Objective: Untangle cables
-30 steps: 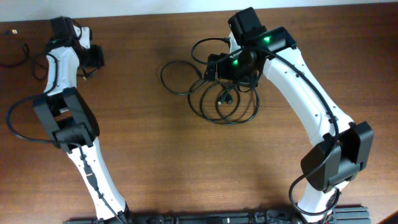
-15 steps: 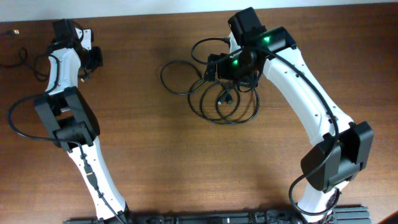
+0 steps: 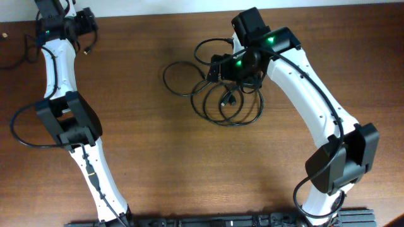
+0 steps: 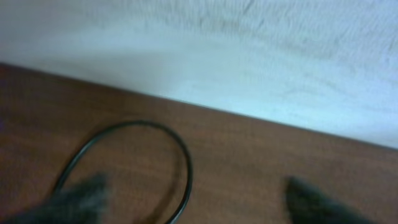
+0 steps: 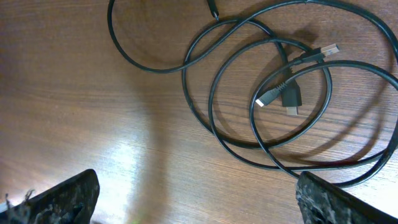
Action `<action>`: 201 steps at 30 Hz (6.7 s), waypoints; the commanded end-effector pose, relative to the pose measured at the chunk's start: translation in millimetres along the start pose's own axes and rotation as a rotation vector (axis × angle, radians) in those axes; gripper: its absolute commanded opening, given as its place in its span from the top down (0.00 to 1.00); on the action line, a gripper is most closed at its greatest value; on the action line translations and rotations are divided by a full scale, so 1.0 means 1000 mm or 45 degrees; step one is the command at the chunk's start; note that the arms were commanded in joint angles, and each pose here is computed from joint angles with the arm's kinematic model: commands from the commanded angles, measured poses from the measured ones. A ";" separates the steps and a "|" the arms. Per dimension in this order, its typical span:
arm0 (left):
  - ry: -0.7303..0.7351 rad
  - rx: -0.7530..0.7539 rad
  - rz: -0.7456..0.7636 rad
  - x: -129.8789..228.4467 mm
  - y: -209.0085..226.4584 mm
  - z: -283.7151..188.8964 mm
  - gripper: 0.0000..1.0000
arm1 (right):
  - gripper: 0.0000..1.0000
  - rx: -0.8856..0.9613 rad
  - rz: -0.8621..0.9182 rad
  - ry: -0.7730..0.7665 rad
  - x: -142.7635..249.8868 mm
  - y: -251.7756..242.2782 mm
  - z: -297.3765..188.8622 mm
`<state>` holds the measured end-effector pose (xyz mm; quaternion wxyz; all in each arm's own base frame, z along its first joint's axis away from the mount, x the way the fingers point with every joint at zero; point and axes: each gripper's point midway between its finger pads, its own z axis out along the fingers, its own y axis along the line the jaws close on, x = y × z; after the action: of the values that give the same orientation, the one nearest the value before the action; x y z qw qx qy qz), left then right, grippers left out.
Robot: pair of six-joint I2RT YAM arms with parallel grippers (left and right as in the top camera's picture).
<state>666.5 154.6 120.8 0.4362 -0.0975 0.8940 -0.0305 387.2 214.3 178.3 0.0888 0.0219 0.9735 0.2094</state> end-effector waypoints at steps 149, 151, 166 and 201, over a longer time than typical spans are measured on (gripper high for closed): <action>0.551 -1.135 -0.775 0.136 0.230 -0.238 0.91 | 0.02 0.156 0.594 0.002 -0.022 -0.156 -0.055; 0.540 -1.129 -0.749 0.135 0.235 -0.234 0.62 | 0.02 0.156 0.594 0.002 -0.022 -0.156 -0.055; 0.461 -0.577 -0.516 0.103 0.197 -0.176 0.27 | 0.02 0.157 0.594 0.003 -0.022 -0.156 -0.055; 1.273 -0.135 -0.037 0.252 0.023 -0.103 1.00 | 0.02 0.157 0.594 0.003 -0.022 -0.156 -0.055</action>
<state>460.3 129.0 1.2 0.0129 -0.0758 0.9968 -0.0238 396.7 49.6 167.4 0.0358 0.2464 0.9540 0.1671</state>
